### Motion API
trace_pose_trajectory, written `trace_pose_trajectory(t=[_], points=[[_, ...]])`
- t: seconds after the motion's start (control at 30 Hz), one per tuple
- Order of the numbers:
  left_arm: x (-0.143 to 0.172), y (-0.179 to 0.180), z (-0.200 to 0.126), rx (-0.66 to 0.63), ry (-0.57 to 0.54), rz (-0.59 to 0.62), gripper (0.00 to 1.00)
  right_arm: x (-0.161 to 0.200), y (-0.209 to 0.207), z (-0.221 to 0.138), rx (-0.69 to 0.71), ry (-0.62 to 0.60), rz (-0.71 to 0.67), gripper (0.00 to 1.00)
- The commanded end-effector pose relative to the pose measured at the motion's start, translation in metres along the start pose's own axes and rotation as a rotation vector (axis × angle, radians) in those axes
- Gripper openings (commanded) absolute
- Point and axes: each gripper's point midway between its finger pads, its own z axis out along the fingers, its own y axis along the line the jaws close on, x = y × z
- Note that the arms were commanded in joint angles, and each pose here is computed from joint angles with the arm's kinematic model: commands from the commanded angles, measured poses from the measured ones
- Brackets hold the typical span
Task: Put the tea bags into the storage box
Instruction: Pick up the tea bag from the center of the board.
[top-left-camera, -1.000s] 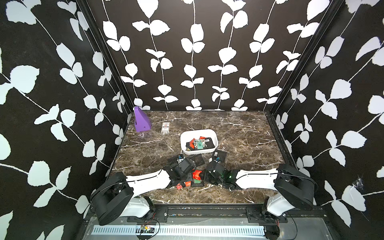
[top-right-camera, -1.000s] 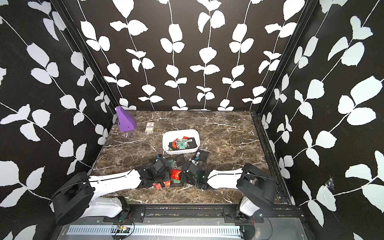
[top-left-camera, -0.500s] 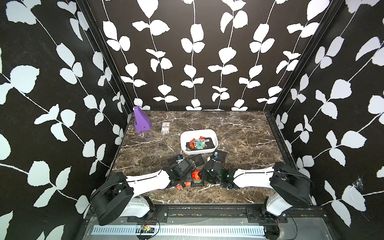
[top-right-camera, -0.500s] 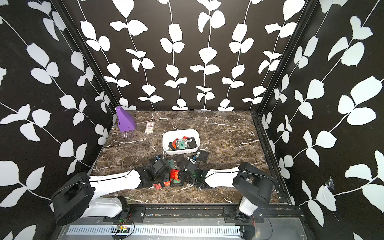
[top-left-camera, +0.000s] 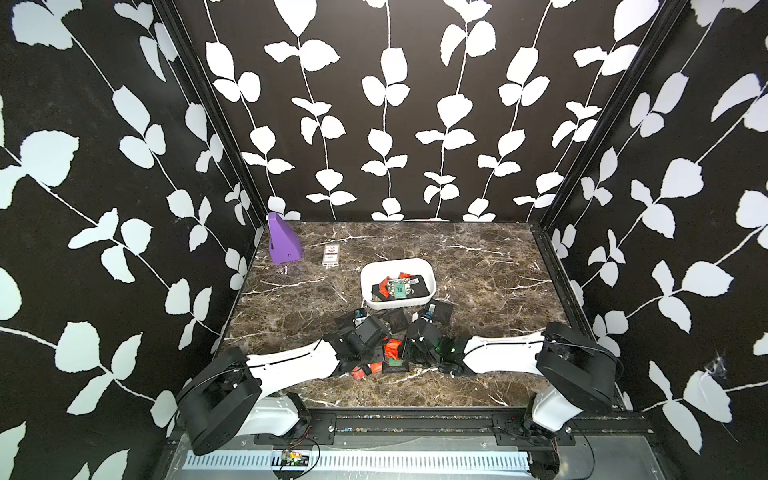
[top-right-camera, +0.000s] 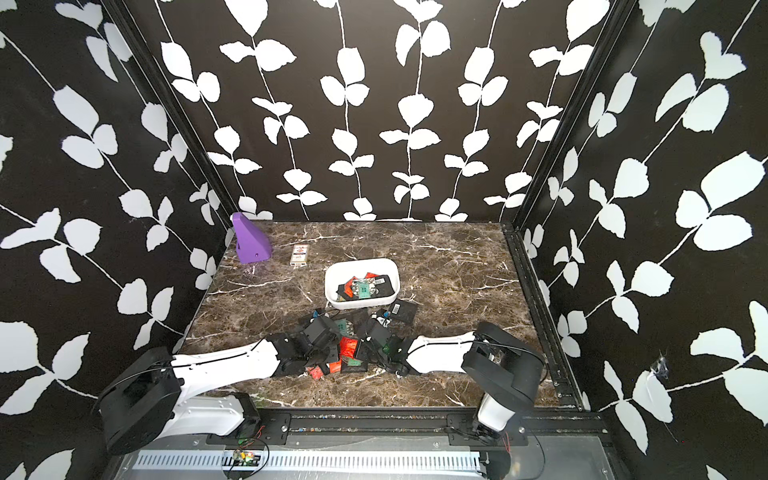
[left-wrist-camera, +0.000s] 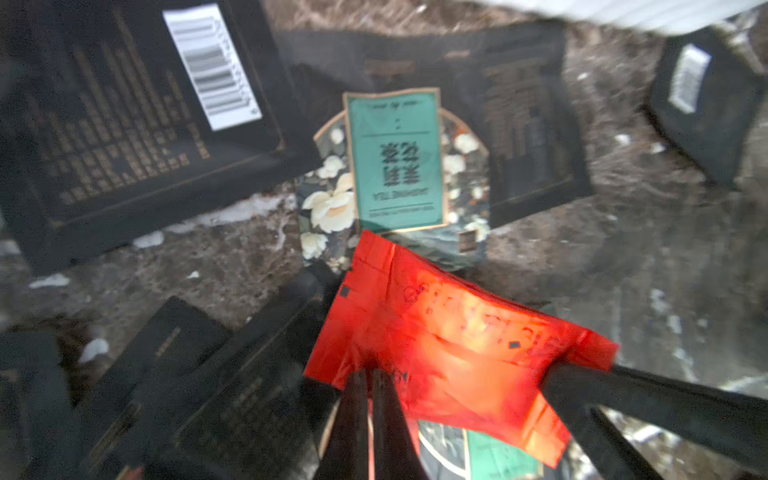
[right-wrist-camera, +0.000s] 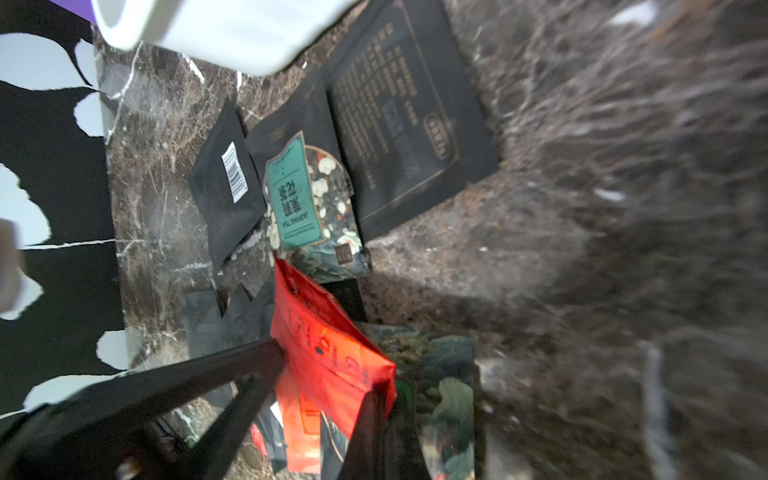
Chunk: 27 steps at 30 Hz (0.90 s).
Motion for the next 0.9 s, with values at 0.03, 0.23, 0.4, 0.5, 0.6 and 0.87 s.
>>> trace_pose_trajectory(t=[0.03,0.23,0.4,0.5,0.6,0.87], points=[[-0.032,-0.015,-0.033,-0.005,-0.075,0.063,0.14,-0.023,0.004,-0.037,0.090,-0.065,-0.093,0.00],[-0.058,-0.016,-0.066,-0.037,-0.167,0.112,0.27,-0.053,-0.008,-0.105,0.164,-0.120,-0.183,0.00],[-0.053,-0.008,-0.066,-0.018,-0.186,0.074,0.28,-0.094,-0.003,-0.159,0.110,-0.200,-0.174,0.00],[-0.043,-0.006,-0.060,0.018,-0.167,0.044,0.28,-0.122,0.013,-0.174,0.059,-0.227,-0.179,0.00],[-0.031,-0.009,-0.052,0.072,-0.132,0.019,0.27,-0.145,0.039,-0.169,0.019,-0.217,-0.208,0.00],[-0.008,-0.011,-0.038,0.142,-0.053,-0.025,0.21,-0.194,0.129,-0.106,-0.144,-0.155,-0.269,0.00]])
